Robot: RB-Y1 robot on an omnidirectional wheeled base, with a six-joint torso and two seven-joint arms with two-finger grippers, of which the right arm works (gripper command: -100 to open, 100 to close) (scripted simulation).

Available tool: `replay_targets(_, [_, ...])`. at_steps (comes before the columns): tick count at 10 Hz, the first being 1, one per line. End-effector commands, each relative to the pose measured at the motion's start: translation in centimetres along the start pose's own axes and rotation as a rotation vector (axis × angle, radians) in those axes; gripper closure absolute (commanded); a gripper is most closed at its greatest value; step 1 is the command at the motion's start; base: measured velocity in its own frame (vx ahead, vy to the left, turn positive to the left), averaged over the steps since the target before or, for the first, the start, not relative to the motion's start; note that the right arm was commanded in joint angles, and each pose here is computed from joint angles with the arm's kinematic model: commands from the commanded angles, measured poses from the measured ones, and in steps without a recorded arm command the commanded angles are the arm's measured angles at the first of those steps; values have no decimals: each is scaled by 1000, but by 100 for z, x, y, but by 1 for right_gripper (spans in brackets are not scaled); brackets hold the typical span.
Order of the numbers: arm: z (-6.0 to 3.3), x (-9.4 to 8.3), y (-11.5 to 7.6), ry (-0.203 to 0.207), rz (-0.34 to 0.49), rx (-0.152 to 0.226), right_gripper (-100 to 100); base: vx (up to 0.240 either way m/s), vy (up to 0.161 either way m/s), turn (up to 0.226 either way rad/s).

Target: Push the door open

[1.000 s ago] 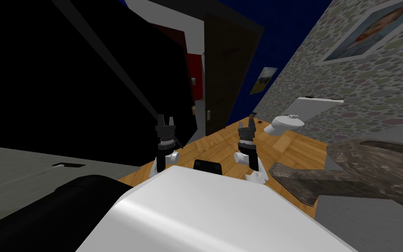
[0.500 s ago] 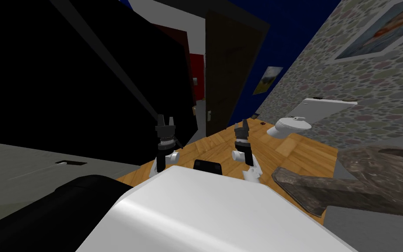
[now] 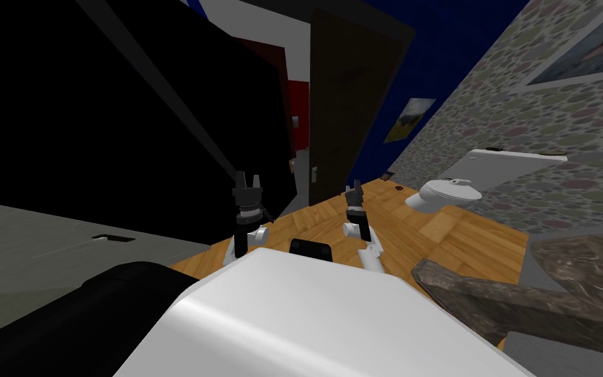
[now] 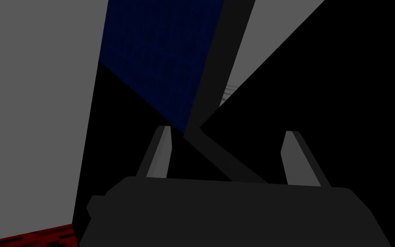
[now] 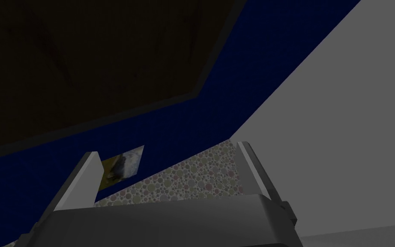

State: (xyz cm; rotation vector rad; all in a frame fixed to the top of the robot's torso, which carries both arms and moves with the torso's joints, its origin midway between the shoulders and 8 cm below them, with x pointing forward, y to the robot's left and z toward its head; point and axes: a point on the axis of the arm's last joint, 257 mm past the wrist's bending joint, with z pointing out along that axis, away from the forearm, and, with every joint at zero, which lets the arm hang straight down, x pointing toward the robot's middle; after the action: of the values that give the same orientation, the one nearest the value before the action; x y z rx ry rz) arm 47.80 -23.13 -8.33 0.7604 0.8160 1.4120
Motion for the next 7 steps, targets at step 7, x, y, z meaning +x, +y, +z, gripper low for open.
replay_targets(7, [107,207,-578,39,33,102,-100,68,-55,73])
